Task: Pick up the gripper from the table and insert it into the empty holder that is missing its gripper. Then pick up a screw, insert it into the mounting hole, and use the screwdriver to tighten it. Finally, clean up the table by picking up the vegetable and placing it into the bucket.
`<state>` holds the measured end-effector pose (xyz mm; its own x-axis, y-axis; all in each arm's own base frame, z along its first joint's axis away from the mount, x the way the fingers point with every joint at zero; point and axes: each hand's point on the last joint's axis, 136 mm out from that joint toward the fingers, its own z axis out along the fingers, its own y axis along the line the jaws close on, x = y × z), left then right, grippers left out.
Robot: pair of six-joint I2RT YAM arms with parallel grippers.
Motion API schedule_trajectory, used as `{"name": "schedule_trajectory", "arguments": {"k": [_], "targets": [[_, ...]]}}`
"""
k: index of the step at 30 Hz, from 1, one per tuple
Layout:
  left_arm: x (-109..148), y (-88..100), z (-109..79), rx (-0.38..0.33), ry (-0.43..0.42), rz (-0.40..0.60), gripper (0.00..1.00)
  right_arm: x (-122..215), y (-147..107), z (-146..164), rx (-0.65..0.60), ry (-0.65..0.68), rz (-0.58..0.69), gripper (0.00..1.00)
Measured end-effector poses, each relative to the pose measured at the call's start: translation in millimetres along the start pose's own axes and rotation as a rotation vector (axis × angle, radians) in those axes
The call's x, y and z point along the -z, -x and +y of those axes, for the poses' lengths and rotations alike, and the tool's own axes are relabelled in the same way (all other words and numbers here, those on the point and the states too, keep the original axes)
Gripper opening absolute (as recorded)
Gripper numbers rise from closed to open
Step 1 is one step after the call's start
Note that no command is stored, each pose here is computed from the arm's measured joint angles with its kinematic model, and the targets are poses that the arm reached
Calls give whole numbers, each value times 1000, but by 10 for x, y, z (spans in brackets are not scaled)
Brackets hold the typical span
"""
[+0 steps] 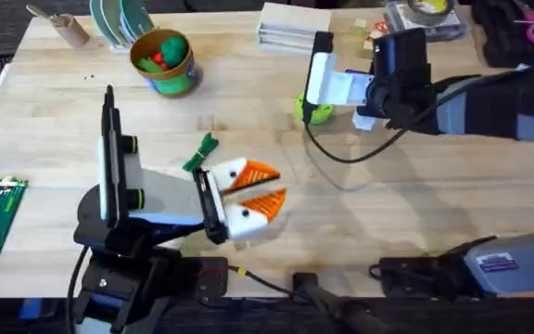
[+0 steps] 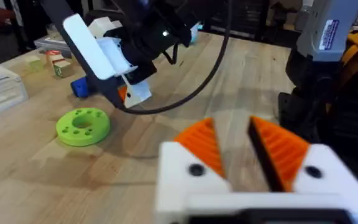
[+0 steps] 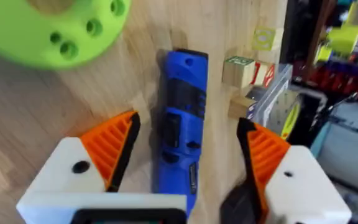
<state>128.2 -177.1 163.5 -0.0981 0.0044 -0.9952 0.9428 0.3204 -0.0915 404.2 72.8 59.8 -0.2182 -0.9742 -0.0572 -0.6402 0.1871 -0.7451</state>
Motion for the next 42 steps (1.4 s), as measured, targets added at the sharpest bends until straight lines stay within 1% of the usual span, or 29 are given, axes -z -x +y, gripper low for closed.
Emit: {"name": "schedule_trajectory", "arguments": {"k": [1, 3, 4, 5, 6, 7, 8, 10, 11, 12, 13, 14, 17, 19, 20, 21, 22, 26, 30, 32, 34, 37, 39, 42], "targets": [[0, 0, 0, -1, 0, 0, 399, 11, 19, 10, -25, -1, 1, 991], [0, -1, 2, 0, 1, 0, 628, 36, 60, 24, -82, -1, -5, 991], [0, -1, 2, 0, 1, 0, 702, 53, 80, 35, -114, 1, -9, 994], [0, -1, 2, 1, 1, 0, 741, 72, 100, 50, -144, 4, -14, 994], [0, -1, 2, 1, 1, 0, 750, 96, 120, 65, -179, 8, -20, 994], [0, -1, 3, 2, 1, 0, 716, 124, 137, 80, -215, 13, -29, 994], [0, -2, 3, 4, 2, 1, 606, 152, 147, 90, -244, 15, -35, 993], [0, 0, 4, 1, 2, 0, 257, 228, 171, 60, -309, 10, -53, 993], [0, 0, 4, 1, 2, 0, 134, 273, 181, 13, -341, -2, -64, 993], [0, 0, 4, -3, 2, 0, 37, 329, 194, -58, -378, -18, -80, 992], [0, 0, 4, -3, 2, 0, 11, 398, 205, -144, -417, -39, -98, 993], [0, 0, 4, -8, 2, 0, 47, 459, 212, -215, -449, -56, -113, 993], [0, -1, 4, -5, 2, 0, 495, 688, 233, -459, -567, -113, -175, 994], [0, 0, 4, -6, 2, 0, 816, 841, 247, -611, -657, -146, -223, 994], [0, 0, 4, -3, 2, 0, 948, 911, 252, -680, -703, -161, -247, 994], [0, -1, 4, -2, 2, 0, 980, 974, 255, -742, -748, -174, -269, 994], [0, -1, 4, -2, 2, 0, 989, 1033, 260, -797, -796, -183, -291, 993], [0, 0, 7, -2, 4, 0, 993, 1202, 259, -954, -997, -200, -365, 993], [1, 2, 57, -2, 33, -1, 993, 1203, 261, -949, -1154, -170, -385, 994], [4, 8, 107, 15, 63, -3, 993, 1201, 262, -948, -1210, -159, -393, 994], [13, 2, 177, 59, 107, 1, 993, 1201, 263, -949, -1247, -153, -397, 994], [69, 72, 281, 136, 203, 22, 993, 1201, 263, -949, -1282, -146, -402, 993], [140, 149, 342, 179, 284, 42, 993, 1201, 263, -949, -1294, -144, -403, 994], [311, 343, 420, 226, 432, 71, 993, 1202, 263, -949, -1314, -140, -406, 994]]}}
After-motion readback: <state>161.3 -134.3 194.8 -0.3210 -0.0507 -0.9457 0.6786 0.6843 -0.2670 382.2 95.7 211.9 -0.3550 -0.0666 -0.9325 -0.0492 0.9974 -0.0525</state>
